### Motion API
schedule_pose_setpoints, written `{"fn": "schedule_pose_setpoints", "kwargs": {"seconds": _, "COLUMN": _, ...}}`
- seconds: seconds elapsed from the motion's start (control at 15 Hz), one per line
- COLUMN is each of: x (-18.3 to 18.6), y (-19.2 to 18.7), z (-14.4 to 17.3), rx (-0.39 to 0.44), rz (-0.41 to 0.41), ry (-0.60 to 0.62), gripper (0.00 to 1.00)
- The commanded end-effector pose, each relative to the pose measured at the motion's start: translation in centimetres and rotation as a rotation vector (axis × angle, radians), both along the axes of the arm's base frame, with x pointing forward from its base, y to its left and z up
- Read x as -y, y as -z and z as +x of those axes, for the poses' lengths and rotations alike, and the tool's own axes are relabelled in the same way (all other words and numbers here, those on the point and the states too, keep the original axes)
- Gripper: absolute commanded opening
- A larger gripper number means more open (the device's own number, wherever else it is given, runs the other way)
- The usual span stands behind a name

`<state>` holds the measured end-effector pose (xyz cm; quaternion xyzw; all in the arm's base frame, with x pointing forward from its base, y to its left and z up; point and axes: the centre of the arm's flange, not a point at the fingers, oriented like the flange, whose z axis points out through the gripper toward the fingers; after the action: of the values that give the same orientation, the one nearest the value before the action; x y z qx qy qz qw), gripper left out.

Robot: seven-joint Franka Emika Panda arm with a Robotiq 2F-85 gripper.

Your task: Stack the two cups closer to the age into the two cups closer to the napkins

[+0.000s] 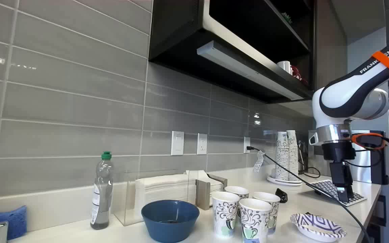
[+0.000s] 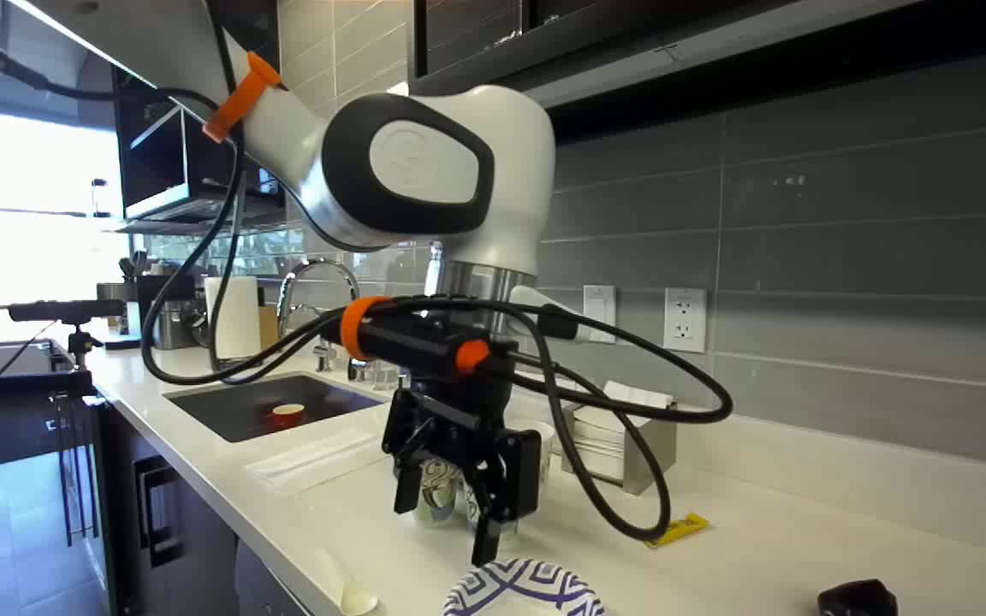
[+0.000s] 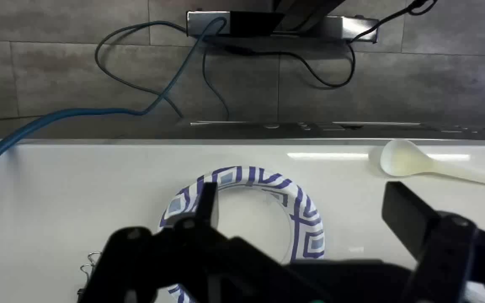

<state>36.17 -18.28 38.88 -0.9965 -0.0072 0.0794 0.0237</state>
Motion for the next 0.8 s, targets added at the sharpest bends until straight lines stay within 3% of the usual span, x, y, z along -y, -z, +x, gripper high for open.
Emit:
{"fn": "schedule_pose_setpoints", "kwargs": {"seconds": 0.0, "x": 0.0, "y": 0.0, "z": 0.0, "rx": 0.000, "rz": 0.000, "ry": 0.000, "gripper": 1.00}}
{"fn": "schedule_pose_setpoints", "kwargs": {"seconds": 0.2, "x": 0.0, "y": 0.0, "z": 0.0, "rx": 0.000, "rz": 0.000, "ry": 0.000, "gripper": 1.00}}
{"fn": "schedule_pose_setpoints", "kwargs": {"seconds": 0.73, "x": -9.2, "y": -6.3, "z": 4.2, "rx": 0.182, "rz": -0.124, "ry": -0.144, "gripper": 1.00}}
